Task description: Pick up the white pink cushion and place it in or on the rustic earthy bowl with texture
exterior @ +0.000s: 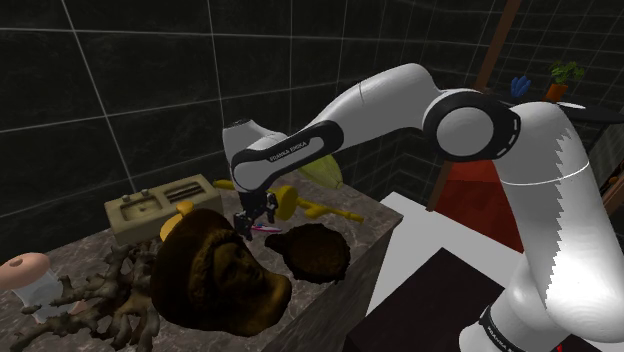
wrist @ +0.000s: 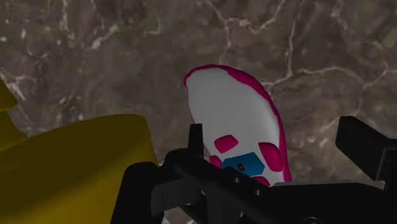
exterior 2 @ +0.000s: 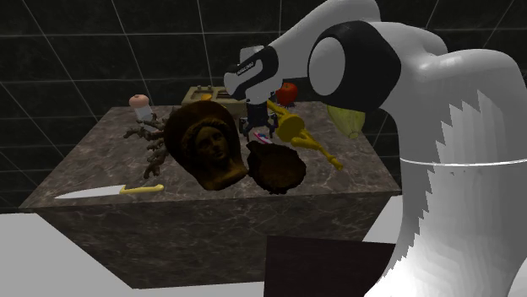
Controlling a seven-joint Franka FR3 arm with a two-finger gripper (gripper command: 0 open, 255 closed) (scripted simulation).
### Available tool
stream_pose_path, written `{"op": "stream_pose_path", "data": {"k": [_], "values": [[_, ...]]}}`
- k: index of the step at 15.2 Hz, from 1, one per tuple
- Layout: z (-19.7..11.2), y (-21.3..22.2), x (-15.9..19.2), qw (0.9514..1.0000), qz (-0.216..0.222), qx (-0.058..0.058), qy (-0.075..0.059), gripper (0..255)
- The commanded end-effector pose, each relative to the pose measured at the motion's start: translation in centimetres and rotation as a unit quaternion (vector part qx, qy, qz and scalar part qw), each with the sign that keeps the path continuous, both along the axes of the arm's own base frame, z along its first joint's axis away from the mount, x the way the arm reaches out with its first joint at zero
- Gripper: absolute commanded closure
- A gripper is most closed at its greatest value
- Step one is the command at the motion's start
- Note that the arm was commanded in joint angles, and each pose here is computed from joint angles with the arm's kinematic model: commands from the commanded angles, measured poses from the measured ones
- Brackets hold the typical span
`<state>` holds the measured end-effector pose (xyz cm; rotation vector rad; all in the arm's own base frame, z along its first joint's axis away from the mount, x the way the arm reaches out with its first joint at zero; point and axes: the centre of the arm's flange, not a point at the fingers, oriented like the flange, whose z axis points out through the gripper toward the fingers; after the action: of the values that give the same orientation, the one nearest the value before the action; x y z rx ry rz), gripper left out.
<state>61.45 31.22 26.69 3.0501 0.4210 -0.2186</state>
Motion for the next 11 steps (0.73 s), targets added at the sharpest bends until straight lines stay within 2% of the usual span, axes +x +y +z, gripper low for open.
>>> {"op": "stream_pose_path", "data": {"k": [1, 9, 10, 11], "values": [[-1.88, -0.49, -0.13, 1.0000, -0.002, -0.003, 0.004, 0], [-1.88, -0.49, -0.13, 1.0000, -0.002, -0.003, 0.004, 0], [-1.88, -0.20, -0.30, 1.0000, -0.002, -0.003, 0.003, 255], [-1.95, -0.33, 0.01, 1.0000, -0.002, -0.003, 0.003, 255]]}}
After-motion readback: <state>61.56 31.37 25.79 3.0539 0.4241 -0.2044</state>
